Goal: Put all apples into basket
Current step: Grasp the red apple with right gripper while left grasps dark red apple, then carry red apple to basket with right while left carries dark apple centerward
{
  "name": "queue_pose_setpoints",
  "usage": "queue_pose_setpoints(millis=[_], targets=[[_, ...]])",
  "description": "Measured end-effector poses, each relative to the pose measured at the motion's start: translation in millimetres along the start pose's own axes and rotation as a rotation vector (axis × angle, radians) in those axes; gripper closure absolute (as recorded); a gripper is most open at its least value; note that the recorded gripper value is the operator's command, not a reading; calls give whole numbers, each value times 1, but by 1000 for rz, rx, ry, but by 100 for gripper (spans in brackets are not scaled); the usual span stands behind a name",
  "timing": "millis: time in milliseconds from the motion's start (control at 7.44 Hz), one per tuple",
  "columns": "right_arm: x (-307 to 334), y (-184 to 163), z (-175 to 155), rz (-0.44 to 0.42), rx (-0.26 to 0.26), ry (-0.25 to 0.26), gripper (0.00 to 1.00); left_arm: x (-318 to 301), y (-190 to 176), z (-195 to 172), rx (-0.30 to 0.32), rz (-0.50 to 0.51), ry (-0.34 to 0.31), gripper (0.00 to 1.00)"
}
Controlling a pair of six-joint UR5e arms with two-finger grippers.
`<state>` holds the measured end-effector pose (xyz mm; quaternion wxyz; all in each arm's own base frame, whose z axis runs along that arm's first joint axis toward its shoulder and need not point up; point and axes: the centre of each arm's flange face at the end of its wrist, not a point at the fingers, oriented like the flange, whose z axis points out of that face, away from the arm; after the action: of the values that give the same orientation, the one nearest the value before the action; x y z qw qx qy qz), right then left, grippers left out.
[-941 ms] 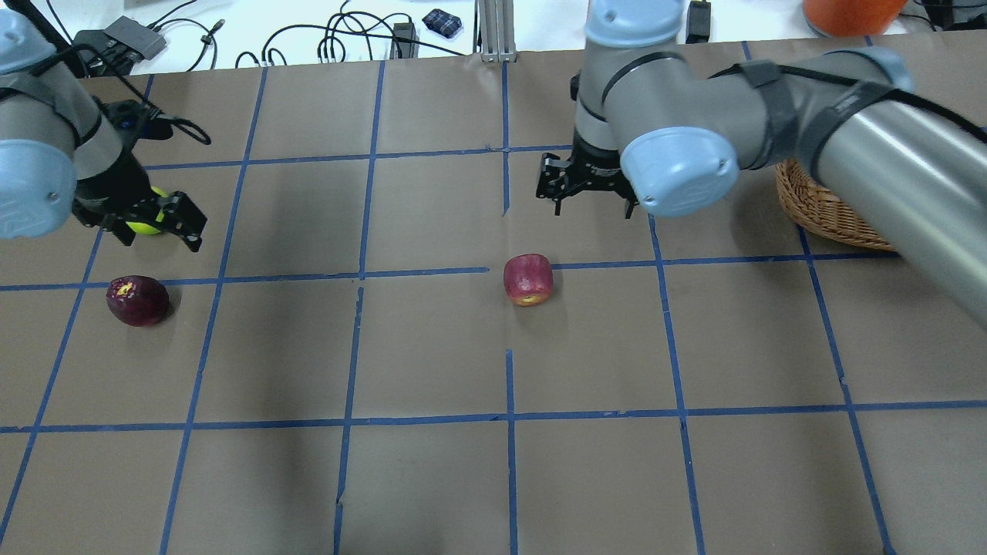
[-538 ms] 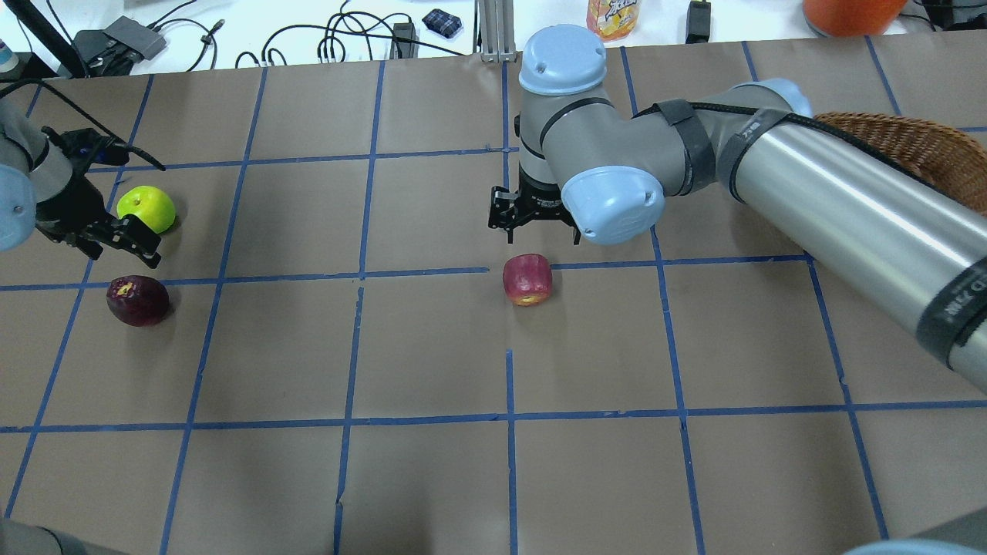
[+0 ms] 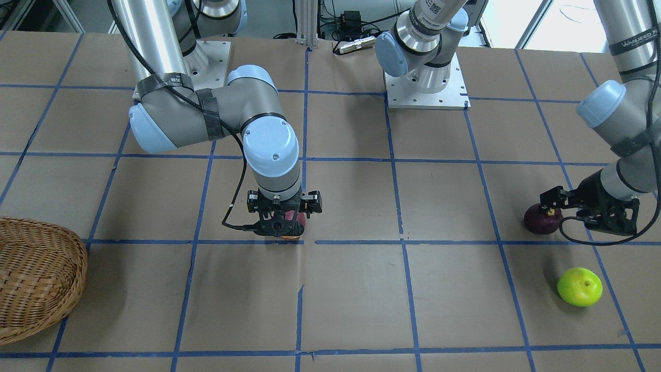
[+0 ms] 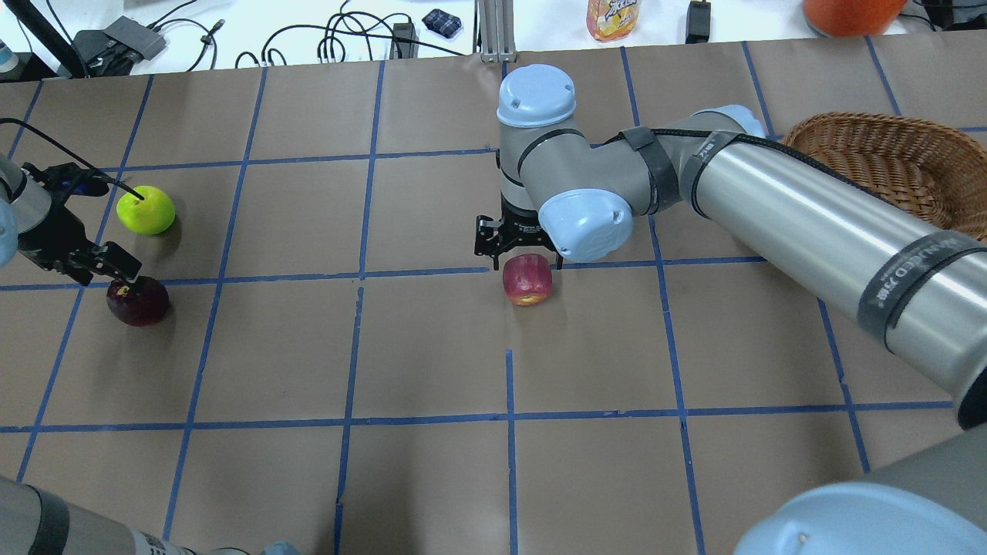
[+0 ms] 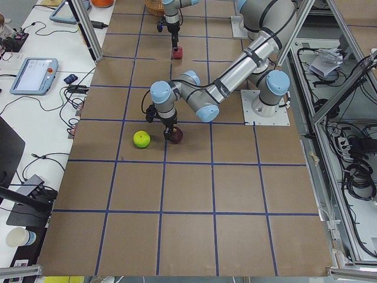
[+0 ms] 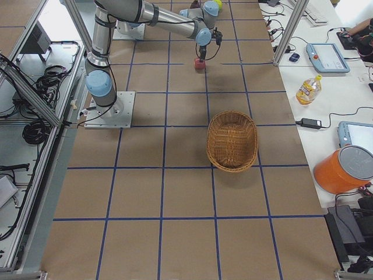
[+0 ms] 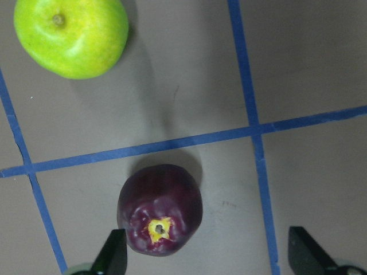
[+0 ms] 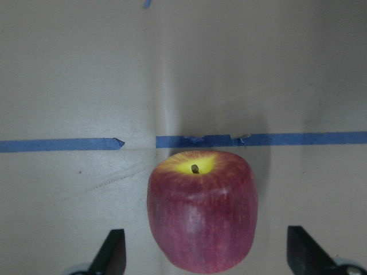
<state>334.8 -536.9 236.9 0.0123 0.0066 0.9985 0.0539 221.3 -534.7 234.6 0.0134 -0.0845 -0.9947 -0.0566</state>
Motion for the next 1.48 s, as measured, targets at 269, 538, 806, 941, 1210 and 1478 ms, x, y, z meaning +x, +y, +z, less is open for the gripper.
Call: queue_pose_setpoints(millis=[269, 538, 806, 941, 1210, 1478], targets=[[0, -3, 17, -3, -23, 10, 0, 0, -2, 23, 11, -2, 22, 0], [-1, -6, 31, -5, -42, 17, 77, 1, -1, 35, 11, -5, 41, 0], [-1, -8, 38, -3, -50, 18, 100, -1, 3, 46, -1, -10, 58, 54], [-1, -8, 38, -4, -50, 18, 100, -3, 6, 48, -4, -13, 59, 72], [0, -9, 17, 3, -24, 5, 100, -2, 5, 33, 11, -13, 35, 73], [21, -10, -50, 41, 26, -11, 100, 39, -25, -33, 56, 37, -10, 73]])
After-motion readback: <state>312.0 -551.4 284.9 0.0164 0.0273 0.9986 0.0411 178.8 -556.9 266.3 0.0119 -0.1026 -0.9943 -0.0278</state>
